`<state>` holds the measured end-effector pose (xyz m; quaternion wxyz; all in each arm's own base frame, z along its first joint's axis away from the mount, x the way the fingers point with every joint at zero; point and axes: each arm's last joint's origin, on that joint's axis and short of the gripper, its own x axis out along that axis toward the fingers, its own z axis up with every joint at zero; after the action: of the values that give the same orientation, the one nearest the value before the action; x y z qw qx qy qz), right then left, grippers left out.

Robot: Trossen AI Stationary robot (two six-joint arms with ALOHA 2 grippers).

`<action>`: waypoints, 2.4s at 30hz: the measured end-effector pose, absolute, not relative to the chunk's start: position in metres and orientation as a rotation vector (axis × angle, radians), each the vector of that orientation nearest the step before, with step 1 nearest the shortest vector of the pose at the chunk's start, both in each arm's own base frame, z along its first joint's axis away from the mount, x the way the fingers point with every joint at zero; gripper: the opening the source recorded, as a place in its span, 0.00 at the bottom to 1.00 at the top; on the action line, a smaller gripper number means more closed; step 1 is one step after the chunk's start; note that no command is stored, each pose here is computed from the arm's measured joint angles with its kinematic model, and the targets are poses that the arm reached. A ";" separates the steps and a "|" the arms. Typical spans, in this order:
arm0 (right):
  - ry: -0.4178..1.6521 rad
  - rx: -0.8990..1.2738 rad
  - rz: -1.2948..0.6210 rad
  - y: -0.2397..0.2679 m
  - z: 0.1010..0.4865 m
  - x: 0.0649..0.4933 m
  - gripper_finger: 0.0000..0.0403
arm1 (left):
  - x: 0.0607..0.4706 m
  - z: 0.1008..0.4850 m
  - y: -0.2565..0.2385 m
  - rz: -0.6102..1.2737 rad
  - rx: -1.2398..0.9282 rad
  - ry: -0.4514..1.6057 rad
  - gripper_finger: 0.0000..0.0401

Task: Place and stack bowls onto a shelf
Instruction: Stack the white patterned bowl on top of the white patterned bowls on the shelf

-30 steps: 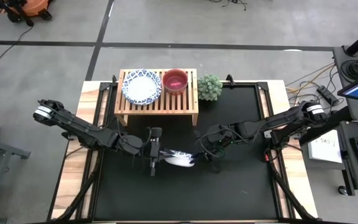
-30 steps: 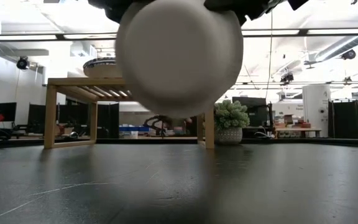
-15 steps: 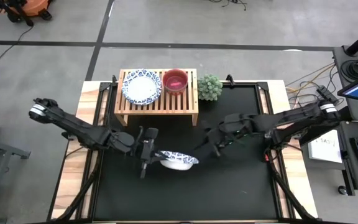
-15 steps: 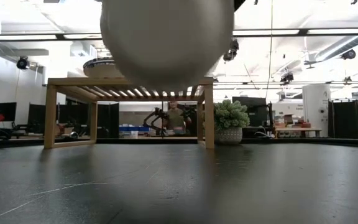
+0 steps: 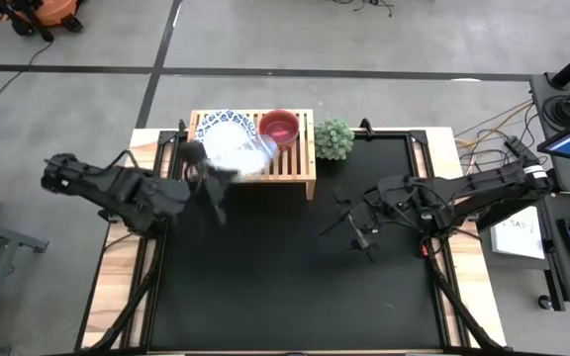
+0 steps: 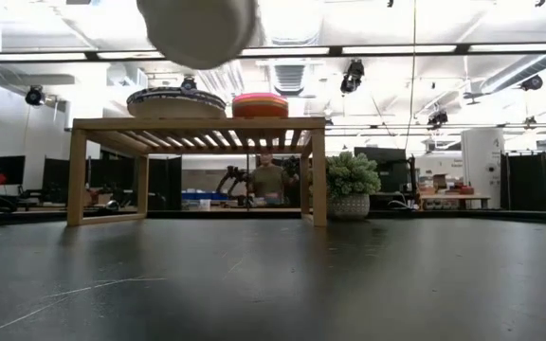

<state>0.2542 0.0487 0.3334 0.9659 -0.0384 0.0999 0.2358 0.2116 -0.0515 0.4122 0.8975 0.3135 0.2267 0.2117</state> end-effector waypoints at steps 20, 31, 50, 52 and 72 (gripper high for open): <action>0.247 -0.055 0.475 0.051 0.312 0.270 0.54 | 0.221 0.367 0.050 0.821 0.554 0.739 0.00; 0.250 -0.044 0.474 0.051 0.312 0.270 0.54 | 0.225 0.358 0.049 0.760 0.495 0.760 0.19; 0.262 -0.038 0.473 0.051 0.307 0.270 0.54 | 0.206 0.390 0.044 0.675 0.459 0.758 0.52; 0.266 -0.048 0.475 0.051 0.303 0.269 0.54 | 0.204 0.397 0.043 0.673 0.422 0.667 0.50; 0.248 -0.030 0.472 0.051 0.288 0.268 0.54 | 0.190 0.326 0.045 0.746 0.220 0.401 0.01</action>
<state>0.2677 0.0508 0.2877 0.9646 -0.0150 0.1223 0.2333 0.1901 0.0446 0.3260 0.9057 0.1067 0.1943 0.3614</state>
